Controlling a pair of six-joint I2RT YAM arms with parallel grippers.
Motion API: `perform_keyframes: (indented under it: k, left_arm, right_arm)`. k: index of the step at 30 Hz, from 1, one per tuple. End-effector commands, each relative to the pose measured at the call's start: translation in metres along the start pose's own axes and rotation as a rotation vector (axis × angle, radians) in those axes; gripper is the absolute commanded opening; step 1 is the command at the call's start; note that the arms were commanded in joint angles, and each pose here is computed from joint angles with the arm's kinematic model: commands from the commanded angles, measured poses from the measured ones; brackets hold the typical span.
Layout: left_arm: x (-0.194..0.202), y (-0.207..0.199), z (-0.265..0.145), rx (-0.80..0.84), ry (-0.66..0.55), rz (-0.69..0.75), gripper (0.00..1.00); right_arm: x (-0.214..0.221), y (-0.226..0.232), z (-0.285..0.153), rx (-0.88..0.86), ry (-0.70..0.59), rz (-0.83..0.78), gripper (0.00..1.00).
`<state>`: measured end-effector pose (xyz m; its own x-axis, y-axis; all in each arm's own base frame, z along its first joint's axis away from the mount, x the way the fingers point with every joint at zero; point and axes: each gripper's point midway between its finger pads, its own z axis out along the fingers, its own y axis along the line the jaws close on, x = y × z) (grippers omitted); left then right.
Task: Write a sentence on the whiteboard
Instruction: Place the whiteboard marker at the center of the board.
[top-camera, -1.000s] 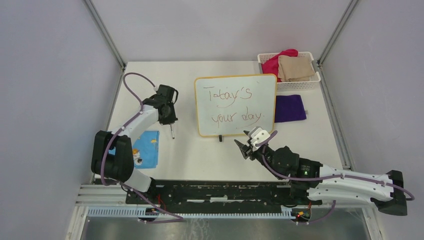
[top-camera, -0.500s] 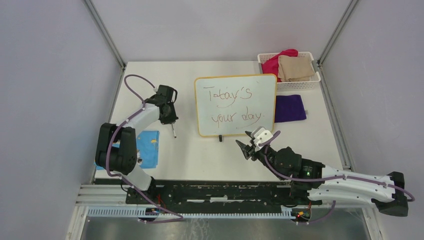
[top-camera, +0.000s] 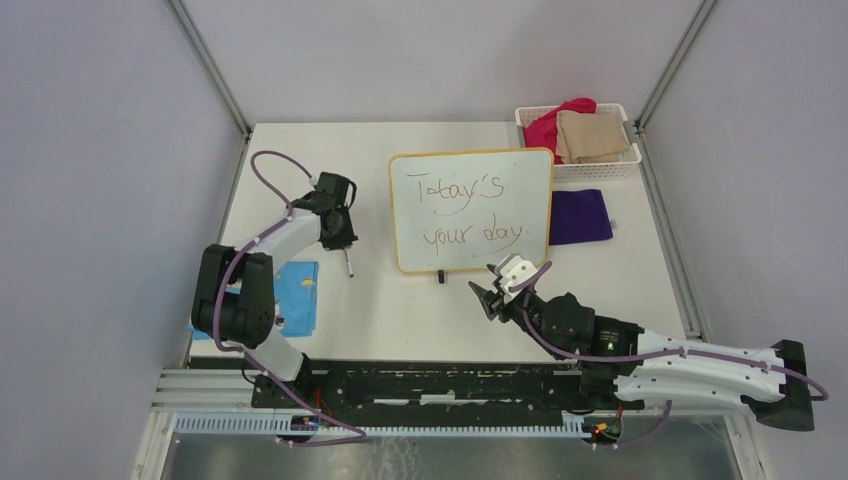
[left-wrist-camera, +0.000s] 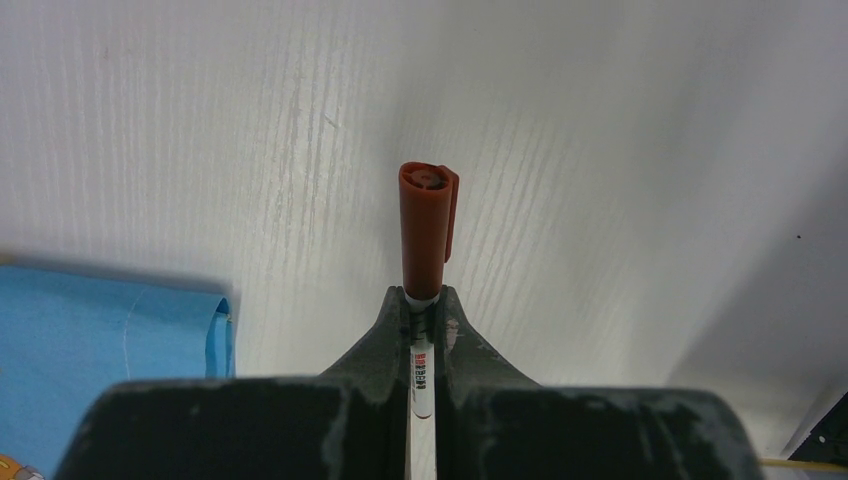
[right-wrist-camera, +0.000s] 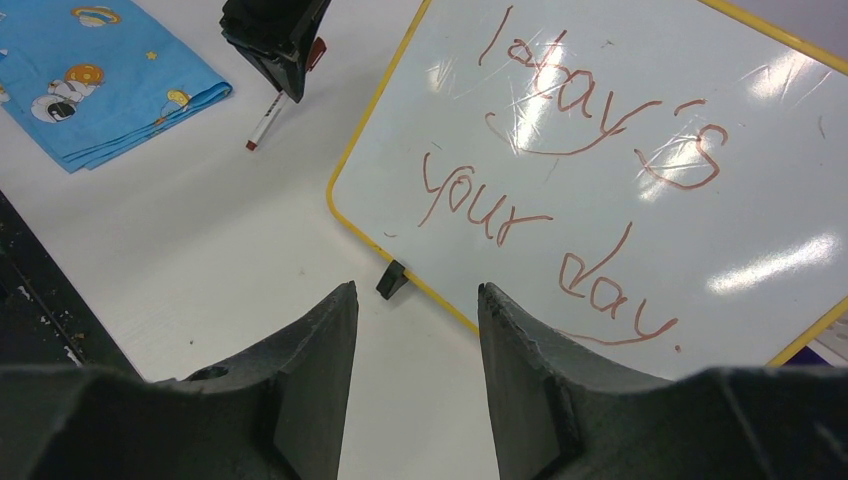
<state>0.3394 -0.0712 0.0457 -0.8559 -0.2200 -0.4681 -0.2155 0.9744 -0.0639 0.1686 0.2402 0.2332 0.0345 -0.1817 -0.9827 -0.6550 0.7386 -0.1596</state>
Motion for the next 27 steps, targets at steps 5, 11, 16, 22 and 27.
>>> perform_keyframes:
  k: [5,11,16,22,27]
  left_arm:
    - [-0.005,-0.009,0.005,0.007,-0.007,0.064,0.09]
    - [0.006,-0.011,0.015,0.008,0.039,0.082,0.12]
    - [0.01,-0.011,0.019,0.007,0.055,0.09,0.16]
    - [0.013,-0.01,0.022,-0.004,0.068,0.098,0.17]
    - [0.018,-0.009,0.026,-0.011,0.086,0.105,0.18]
  right_arm:
    - [-0.02,-0.005,0.0,0.021,-0.036,0.041,0.53]
    - [-0.019,-0.005,0.0,0.022,-0.033,0.038,0.53]
    - [-0.019,-0.004,0.001,0.021,-0.031,0.033,0.53]
    - [-0.02,-0.004,0.001,0.022,-0.033,0.033,0.53]
    - [-0.02,-0.005,0.001,0.023,-0.033,0.035,0.53]
